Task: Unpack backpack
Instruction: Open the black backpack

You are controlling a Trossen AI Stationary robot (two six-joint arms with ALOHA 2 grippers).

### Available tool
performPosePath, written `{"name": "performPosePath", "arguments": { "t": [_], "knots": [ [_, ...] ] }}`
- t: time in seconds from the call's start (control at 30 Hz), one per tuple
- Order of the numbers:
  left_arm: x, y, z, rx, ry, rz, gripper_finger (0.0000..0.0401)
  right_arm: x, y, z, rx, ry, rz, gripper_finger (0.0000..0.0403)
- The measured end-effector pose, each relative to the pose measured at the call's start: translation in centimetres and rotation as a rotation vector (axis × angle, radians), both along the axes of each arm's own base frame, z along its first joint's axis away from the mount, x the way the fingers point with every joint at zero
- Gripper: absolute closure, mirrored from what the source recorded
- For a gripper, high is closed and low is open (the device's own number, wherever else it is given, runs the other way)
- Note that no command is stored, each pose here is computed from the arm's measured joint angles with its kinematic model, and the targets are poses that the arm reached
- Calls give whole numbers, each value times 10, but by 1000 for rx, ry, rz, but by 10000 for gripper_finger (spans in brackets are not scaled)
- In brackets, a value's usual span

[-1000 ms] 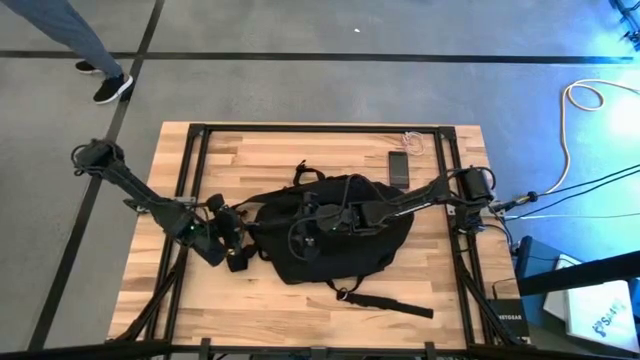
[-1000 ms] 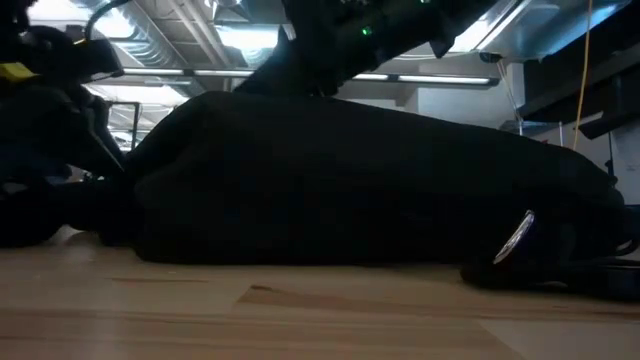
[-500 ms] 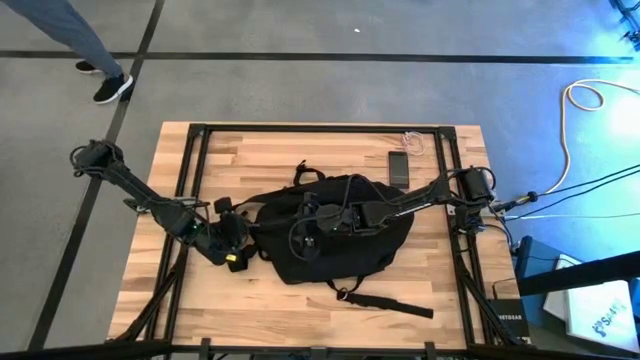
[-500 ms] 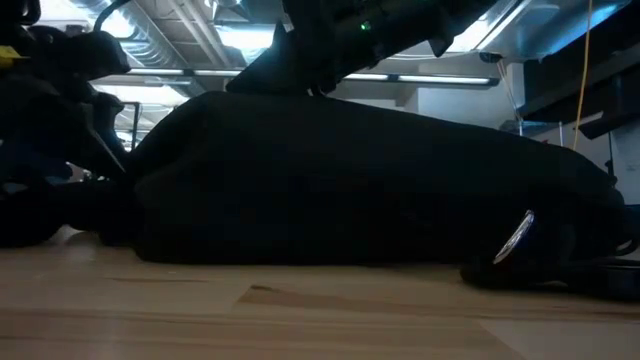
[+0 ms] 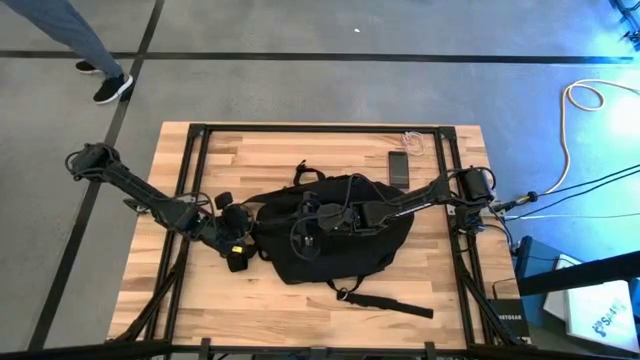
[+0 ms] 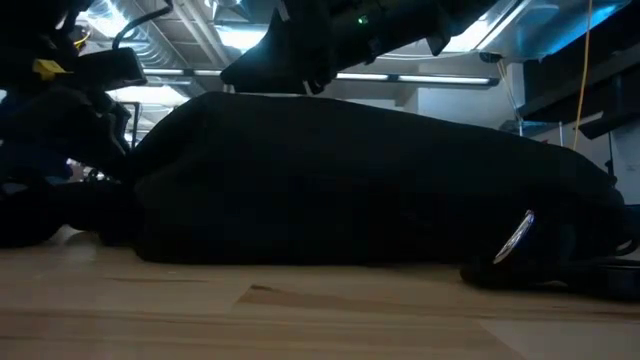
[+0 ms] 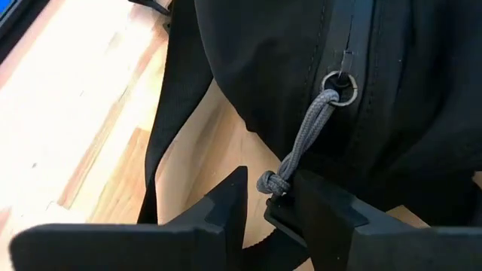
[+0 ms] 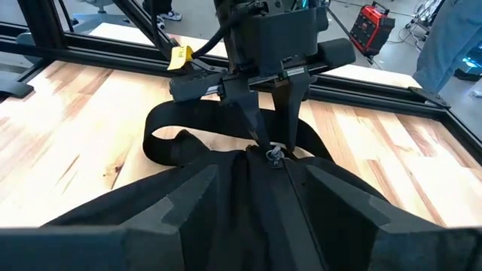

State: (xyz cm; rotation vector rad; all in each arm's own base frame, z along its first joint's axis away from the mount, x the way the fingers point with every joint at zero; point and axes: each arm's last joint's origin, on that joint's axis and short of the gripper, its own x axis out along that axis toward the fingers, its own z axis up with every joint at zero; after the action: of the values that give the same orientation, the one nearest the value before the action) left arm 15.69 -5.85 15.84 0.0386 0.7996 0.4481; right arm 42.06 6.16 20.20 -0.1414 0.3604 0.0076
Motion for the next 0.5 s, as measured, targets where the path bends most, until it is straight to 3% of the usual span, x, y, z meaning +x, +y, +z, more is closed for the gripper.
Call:
{"name": "performPosePath", "arguments": {
  "t": [0.17,0.37,0.5],
  "knots": [
    [2,-1,1,6,-10,-20,326,1,0,1,3,-17,0,226],
    [8,-3,6,47,-71,-64,393,1,2,2,31,-21,51,226],
    [12,-5,10,80,-114,-83,399,1,2,3,34,-24,54,226]
  ]
}}
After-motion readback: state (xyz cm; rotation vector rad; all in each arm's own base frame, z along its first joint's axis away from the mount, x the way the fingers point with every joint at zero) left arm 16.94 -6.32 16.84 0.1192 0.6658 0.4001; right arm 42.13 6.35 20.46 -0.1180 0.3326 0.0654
